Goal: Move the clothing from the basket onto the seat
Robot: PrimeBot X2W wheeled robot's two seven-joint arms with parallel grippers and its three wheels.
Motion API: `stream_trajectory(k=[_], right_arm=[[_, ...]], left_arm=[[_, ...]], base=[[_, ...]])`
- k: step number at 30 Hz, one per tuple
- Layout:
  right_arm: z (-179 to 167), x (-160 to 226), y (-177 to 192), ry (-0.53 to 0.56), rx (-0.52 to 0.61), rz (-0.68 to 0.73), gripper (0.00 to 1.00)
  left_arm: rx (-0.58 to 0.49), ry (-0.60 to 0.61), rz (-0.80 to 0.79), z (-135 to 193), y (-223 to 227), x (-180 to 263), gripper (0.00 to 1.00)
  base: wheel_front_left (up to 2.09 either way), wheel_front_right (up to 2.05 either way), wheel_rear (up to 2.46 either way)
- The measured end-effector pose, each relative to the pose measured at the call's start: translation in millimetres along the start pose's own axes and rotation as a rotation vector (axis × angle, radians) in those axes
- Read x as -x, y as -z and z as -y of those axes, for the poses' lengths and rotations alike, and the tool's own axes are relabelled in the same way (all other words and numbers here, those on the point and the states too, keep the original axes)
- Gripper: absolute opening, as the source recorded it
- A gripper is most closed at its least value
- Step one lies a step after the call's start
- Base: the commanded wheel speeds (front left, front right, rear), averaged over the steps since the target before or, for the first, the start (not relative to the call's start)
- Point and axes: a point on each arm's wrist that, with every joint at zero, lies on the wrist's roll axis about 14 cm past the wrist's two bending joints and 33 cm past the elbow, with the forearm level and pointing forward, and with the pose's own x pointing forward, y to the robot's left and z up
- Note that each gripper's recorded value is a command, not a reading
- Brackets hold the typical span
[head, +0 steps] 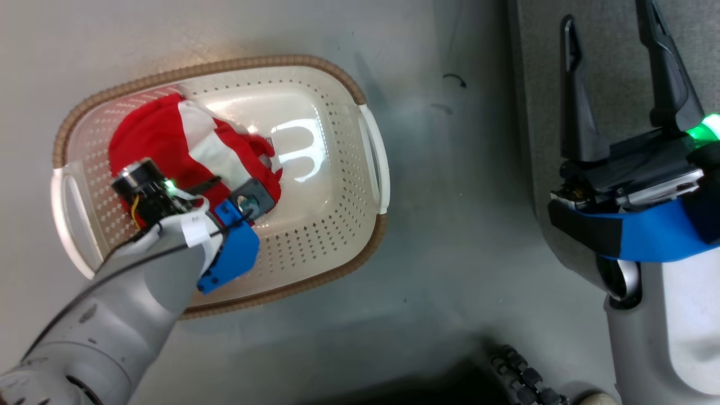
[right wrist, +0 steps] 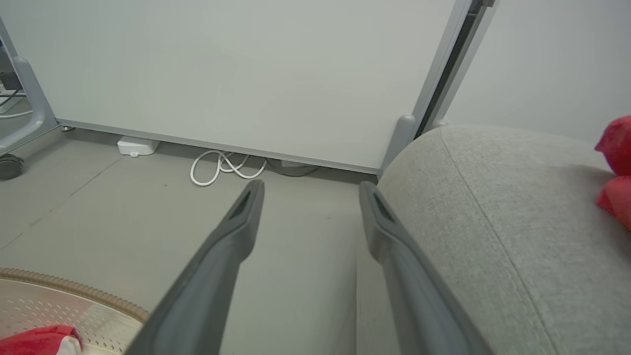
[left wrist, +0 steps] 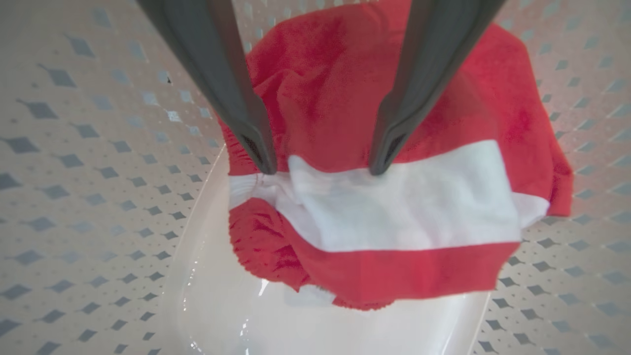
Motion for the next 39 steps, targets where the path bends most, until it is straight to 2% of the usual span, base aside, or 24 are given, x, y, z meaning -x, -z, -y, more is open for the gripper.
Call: stream_trajectory(k=[6,14,23,24,25,31,39], right_arm=[[0.3,-1.9,19.8,0.003,0.000,-0.025,1.00],[4.0,-1.1,34.6,0.014,0.009,-0.042,1.00],[7.7,0.9,34.2,0.026,0.016,-0.038,1.00],[7.8,0.8,34.0,0.026,0.016,-0.036,1.00],[7.5,0.6,34.1,0.026,0.015,-0.036,1.00],[6.8,-2.0,31.2,0.024,0.010,-0.024,1.00],[5.4,-7.0,5.6,0.023,-0.003,0.031,1.00]], left_arm=[[0.002,-0.011,-0.067,-17.4,21.1,-16.9,1.00],[0.040,0.013,-0.107,-15.7,34.1,-36.7,1.00],[0.083,0.022,-0.135,-12.8,38.7,-40.6,1.00],[0.083,0.023,-0.134,-12.4,38.4,-40.8,0.39],[0.083,0.022,-0.125,-12.7,37.9,-41.0,0.00],[0.083,0.015,-0.102,-14.6,32.0,-39.8,0.00],[0.096,-0.031,0.082,-23.2,-17.2,-17.5,0.00]], base=[[0.00,0.00,0.00],[0.00,0.00,0.00],[0.00,0.00,0.00],[0.00,0.00,0.00],[0.00,0.00,0.00],[0.00,0.00,0.00],[0.00,0.00,0.00]])
